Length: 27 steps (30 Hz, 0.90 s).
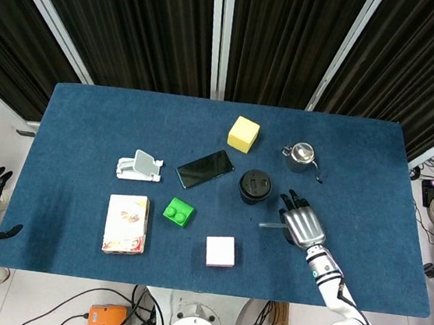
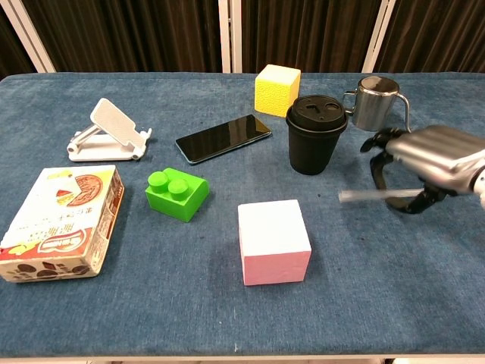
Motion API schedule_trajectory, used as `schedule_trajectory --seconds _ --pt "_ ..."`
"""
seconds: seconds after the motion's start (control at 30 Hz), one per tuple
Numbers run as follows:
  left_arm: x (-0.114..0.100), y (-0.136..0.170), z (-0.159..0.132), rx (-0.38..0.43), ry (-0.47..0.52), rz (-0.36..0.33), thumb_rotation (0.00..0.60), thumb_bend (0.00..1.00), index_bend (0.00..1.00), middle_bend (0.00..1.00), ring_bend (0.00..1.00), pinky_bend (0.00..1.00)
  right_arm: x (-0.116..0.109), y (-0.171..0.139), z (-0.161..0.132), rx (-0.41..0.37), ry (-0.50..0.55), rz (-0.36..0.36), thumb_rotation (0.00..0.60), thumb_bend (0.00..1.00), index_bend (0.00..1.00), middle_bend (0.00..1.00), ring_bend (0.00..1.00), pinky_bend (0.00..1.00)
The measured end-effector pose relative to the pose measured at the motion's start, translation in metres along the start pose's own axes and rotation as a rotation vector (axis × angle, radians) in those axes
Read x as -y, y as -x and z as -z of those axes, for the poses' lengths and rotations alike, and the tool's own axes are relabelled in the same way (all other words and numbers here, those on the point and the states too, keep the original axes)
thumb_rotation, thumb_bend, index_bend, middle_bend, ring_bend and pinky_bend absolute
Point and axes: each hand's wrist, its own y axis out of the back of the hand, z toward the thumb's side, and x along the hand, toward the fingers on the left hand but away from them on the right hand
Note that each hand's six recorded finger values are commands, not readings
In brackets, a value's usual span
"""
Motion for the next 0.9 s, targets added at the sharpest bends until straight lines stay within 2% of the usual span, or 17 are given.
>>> schedule_trajectory --seconds 0.13,0.23,0.37,0.57,0.77,0.9 --pt "-0.002 -0.001 -0.002 0.007 -0.002 -0.006 0.600 0.00 0.00 0.04 0.00 0.00 -0.025 -0.006 0.004 0.001 0.121 0.072 0.600 0.61 0.66 0.24 0.14 0.32" --pt "-0.004 -0.002 -0.004 0.014 -0.004 -0.009 0.600 0.00 0.00 0.04 0.00 0.00 -0.050 -0.012 0.008 -0.012 0.250 0.134 0.600 0.63 0.68 0.26 0.16 0.32" --pt "-0.006 -0.004 -0.007 0.021 -0.005 -0.012 0.600 0.00 0.00 0.04 0.00 0.00 -0.089 -0.018 0.016 -0.043 0.452 0.229 0.600 0.65 0.71 0.28 0.16 0.32" --pt "-0.007 -0.005 -0.010 0.025 -0.007 -0.014 0.600 0.00 0.00 0.04 0.00 0.00 -0.130 -0.009 0.020 -0.102 0.759 0.331 0.600 0.71 0.74 0.31 0.19 0.33" --pt "-0.007 -0.005 -0.010 0.019 -0.010 -0.009 0.600 0.00 0.00 0.04 0.00 0.00 -0.150 0.019 0.012 -0.161 0.988 0.377 0.600 0.71 0.73 0.31 0.19 0.33" --pt "-0.007 -0.004 -0.010 0.016 -0.012 -0.006 0.600 0.00 0.00 0.04 0.00 0.00 -0.148 0.038 0.003 -0.179 1.057 0.381 0.600 0.71 0.73 0.31 0.19 0.33"
